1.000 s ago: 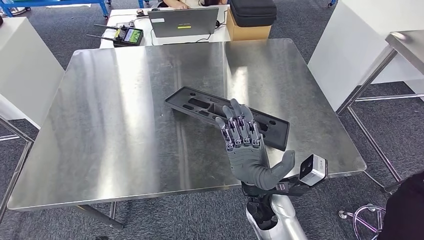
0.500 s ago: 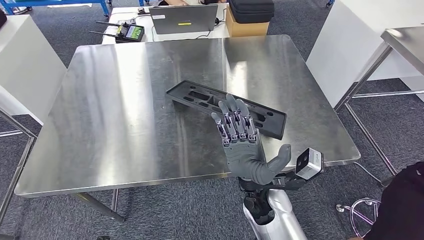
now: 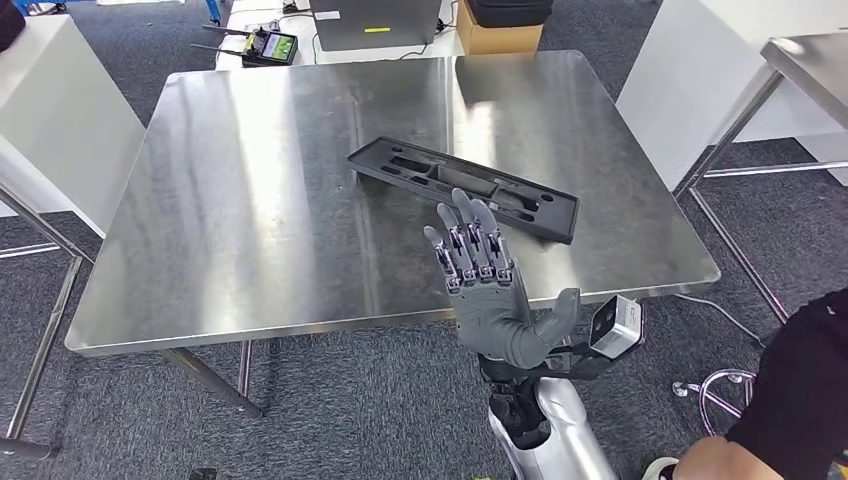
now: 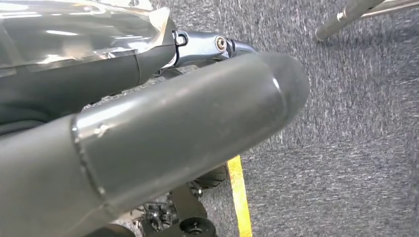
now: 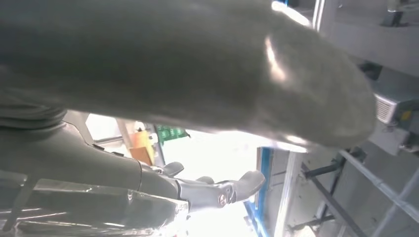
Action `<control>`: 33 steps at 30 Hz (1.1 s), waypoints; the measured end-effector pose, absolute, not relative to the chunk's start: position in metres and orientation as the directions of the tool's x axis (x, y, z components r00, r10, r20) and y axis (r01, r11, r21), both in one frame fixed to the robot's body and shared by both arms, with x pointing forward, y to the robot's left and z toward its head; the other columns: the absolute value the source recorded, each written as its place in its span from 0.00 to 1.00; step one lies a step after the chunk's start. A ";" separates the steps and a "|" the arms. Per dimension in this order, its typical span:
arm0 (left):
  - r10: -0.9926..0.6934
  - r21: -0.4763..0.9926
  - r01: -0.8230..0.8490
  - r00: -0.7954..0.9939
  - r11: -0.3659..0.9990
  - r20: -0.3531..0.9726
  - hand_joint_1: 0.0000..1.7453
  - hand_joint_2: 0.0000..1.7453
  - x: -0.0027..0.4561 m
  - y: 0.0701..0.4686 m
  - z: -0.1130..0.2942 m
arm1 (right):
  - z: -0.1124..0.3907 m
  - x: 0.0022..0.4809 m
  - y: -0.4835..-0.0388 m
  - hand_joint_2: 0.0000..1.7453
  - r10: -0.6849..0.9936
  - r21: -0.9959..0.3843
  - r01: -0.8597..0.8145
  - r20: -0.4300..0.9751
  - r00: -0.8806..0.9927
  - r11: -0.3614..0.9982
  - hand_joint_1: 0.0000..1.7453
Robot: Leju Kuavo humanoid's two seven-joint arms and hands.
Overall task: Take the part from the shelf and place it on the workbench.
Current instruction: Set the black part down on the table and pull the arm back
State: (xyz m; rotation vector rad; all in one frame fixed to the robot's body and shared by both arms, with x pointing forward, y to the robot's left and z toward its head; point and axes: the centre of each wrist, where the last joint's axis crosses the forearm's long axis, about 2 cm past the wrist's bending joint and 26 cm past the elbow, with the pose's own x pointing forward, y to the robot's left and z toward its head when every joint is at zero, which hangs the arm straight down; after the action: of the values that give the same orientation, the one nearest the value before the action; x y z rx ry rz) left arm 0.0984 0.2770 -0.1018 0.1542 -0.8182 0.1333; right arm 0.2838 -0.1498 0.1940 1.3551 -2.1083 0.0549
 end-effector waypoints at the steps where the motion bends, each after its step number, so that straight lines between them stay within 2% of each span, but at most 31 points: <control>1: 0.058 0.085 -0.178 0.676 0.980 0.735 0.00 0.00 0.098 0.277 -0.102 | 0.194 0.284 -0.150 0.00 -0.808 0.288 -0.833 0.520 -0.278 0.472 0.00; 33: 0.055 0.090 -0.183 0.662 0.979 0.748 0.00 0.00 0.103 0.279 -0.101 | 0.196 0.287 -0.145 0.00 -0.808 0.286 -0.836 0.522 -0.275 0.469 0.00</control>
State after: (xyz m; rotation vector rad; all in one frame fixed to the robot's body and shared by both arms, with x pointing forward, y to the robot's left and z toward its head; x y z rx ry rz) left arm 0.1025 0.2790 -0.1009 0.1623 -0.8379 0.1353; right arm 0.2871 -0.1446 0.1962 1.3579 -2.1057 0.0588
